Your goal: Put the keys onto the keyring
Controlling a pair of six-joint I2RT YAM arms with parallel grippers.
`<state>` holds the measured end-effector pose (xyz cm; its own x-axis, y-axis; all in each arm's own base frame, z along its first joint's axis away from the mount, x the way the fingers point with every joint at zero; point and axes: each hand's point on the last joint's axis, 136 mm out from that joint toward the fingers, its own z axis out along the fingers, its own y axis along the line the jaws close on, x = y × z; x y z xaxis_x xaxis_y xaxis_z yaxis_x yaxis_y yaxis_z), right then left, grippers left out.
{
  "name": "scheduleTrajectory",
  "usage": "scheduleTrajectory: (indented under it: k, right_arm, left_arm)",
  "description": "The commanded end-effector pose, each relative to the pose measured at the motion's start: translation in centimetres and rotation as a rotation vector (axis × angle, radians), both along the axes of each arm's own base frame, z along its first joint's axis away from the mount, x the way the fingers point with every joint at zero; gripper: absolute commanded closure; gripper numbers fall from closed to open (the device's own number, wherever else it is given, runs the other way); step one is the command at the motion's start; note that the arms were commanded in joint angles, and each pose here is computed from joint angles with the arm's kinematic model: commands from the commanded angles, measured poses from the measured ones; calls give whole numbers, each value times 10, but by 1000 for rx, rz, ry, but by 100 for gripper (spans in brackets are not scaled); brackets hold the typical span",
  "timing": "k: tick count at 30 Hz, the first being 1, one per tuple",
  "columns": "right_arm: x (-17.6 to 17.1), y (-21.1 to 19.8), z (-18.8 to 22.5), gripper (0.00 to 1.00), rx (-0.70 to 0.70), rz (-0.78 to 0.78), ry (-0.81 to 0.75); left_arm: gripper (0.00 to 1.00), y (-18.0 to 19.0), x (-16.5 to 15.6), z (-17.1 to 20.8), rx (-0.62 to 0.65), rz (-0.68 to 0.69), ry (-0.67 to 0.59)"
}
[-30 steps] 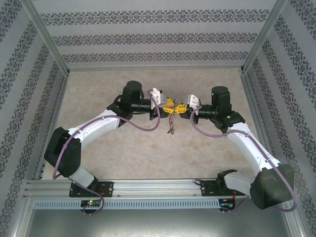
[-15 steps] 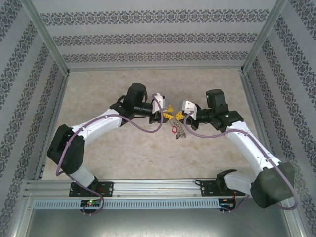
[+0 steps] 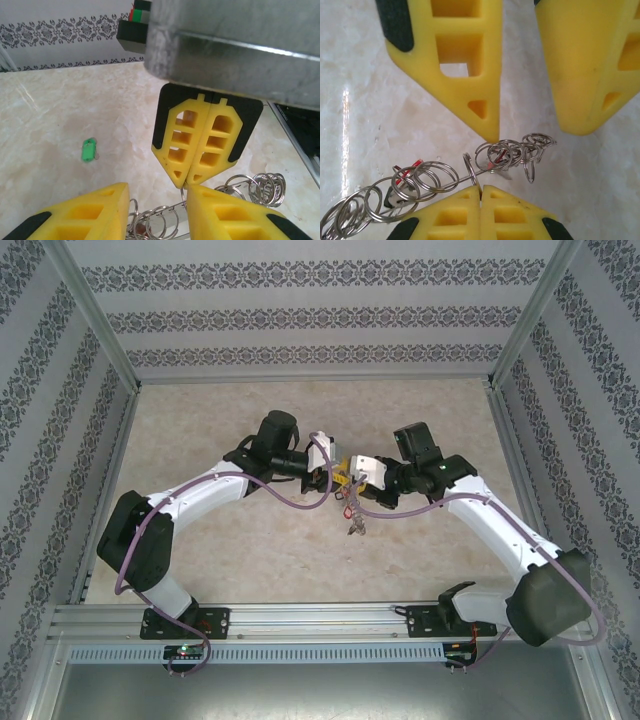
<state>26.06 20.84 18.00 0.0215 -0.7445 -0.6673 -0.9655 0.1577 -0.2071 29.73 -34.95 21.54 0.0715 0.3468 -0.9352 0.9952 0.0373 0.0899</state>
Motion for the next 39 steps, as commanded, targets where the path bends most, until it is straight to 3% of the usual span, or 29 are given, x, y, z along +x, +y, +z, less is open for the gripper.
scheduleTrajectory:
  k: [1, 5, 11, 39]
  right_arm:
    - [1, -3, 5, 100, -64, 4, -28]
    - [-1, -6, -5, 100, -163, 8, -12]
    - [-1, -5, -9, 100, -189, -6, -8]
    - [4, 8, -11, 100, -43, -43, 60]
  left_arm:
    - [63, 0, -10, -19, -3, -14, 48]
    - [64, 3, -10, -27, -24, 25, 67]
    - [62, 3, -10, -26, -62, 52, 103]
    - [70, -14, -8, -41, -81, 99, 177]
